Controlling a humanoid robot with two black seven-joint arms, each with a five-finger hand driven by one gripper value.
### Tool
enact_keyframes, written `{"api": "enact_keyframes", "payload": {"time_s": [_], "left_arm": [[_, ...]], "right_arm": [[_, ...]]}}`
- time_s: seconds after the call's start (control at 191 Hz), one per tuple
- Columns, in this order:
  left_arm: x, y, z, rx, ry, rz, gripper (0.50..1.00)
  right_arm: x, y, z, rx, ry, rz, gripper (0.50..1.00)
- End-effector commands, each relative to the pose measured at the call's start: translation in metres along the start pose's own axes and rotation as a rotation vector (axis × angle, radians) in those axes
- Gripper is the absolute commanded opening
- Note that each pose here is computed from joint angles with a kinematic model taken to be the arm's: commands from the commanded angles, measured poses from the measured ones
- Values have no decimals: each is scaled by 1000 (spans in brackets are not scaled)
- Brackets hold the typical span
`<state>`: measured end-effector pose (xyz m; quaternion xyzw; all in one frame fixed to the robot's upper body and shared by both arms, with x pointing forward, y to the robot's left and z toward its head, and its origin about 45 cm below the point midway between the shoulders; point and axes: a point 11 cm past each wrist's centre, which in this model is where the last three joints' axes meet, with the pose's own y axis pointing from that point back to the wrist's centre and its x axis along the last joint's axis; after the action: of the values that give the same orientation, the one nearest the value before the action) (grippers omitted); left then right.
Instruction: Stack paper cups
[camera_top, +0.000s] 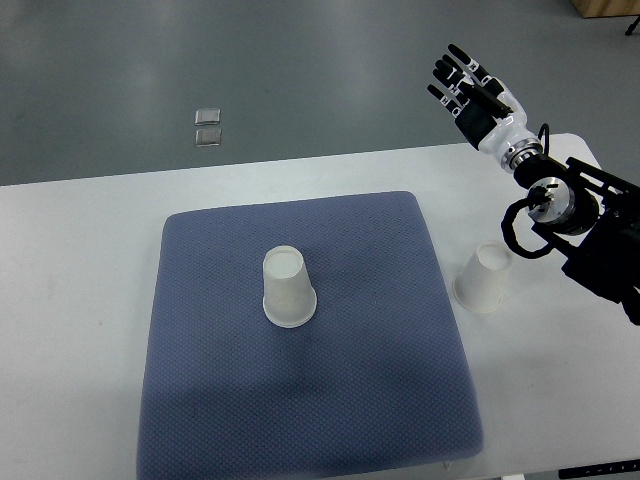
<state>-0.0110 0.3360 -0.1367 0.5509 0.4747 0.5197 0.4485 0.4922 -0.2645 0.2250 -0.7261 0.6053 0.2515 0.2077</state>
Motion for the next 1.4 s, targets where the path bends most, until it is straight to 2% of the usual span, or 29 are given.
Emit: {"api": "enact_keyframes", "payload": {"time_s": [0.0, 1.394], "left_arm": [[0, 0, 1, -5, -1, 0, 1000], [4, 0, -4, 2, -7, 14, 1000]], "right_arm": [[0, 0, 0, 0, 0, 0, 913], [-1, -2, -8, 5, 29, 4, 913]]}}
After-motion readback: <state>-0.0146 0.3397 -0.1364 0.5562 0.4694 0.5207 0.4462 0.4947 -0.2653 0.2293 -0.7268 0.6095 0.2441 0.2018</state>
